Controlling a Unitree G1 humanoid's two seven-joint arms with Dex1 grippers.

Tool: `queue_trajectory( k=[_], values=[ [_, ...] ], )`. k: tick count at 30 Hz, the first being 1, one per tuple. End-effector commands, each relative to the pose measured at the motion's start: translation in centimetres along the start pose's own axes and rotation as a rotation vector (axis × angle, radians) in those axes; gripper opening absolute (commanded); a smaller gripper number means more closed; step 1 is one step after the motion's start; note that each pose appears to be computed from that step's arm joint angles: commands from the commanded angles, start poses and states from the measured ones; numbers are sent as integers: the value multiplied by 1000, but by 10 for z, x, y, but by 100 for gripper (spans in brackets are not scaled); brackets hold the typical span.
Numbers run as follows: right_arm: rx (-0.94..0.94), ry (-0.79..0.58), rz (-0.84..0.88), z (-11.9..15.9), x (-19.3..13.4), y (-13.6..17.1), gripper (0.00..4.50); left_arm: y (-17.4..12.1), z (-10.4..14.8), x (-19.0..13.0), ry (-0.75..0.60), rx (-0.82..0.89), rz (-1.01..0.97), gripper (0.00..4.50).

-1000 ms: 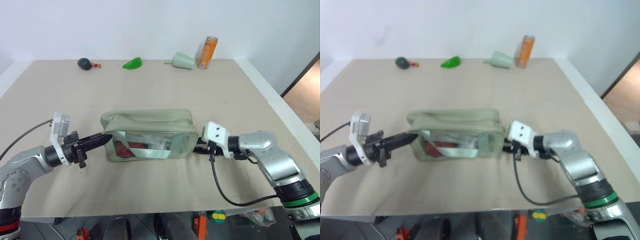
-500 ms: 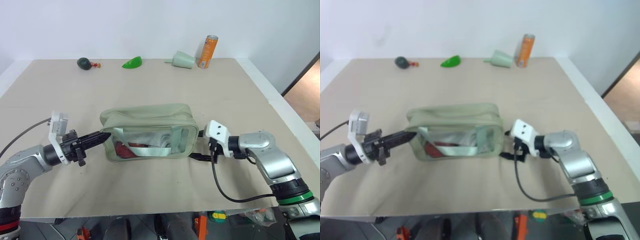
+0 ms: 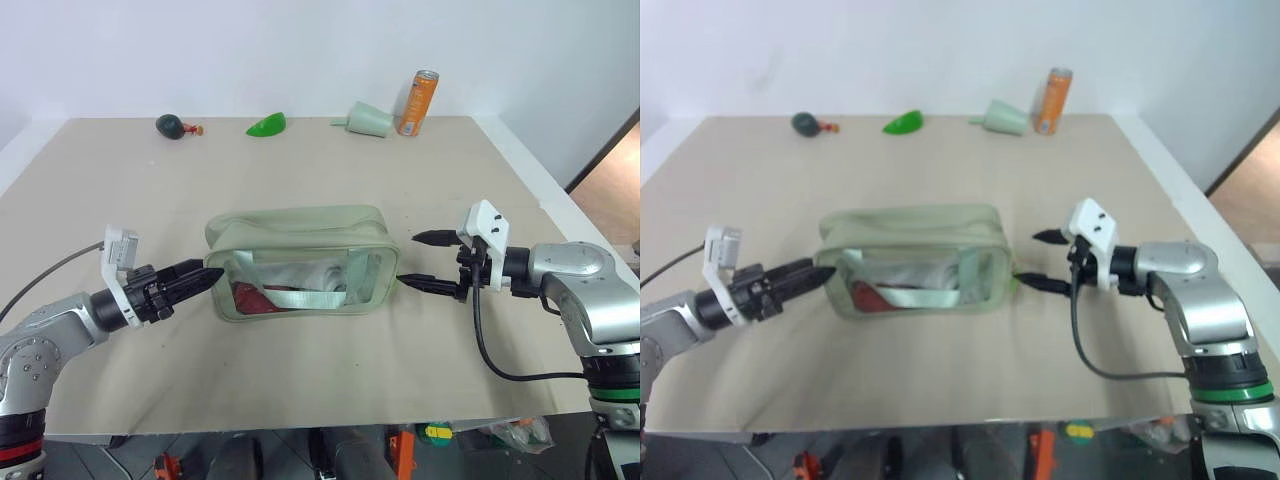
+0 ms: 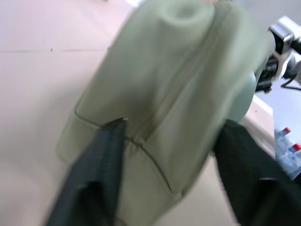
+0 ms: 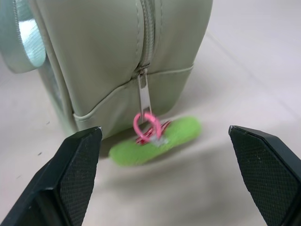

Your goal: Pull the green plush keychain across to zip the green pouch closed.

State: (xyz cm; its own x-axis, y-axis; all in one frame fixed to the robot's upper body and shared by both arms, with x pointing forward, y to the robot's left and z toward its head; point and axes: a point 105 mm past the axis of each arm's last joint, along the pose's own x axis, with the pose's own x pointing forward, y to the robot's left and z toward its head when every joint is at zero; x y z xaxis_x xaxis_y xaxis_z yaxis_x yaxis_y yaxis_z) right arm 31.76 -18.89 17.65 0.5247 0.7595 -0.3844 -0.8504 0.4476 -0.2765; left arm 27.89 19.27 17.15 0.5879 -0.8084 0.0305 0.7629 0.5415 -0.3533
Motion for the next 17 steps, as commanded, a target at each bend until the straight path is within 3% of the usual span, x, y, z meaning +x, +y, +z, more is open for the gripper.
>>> queue_trajectory(
  k=[1, 4, 11, 17],
  values=[
    [-53, -14, -65, 13, -21, -13, 450, -14, 29, -6, -121, 39, -52, 338],
    [-53, -13, -119, 14, -36, -25, 450, -3, 39, -30, -152, 65, 52, 338],
    [19, -24, -208, 5, -66, -38, 450, 43, 33, -103, -180, -4, 350, 338],
    [60, -44, -221, -2, -66, -36, 450, 52, 20, -112, -177, -49, 402, 338]
  ],
)
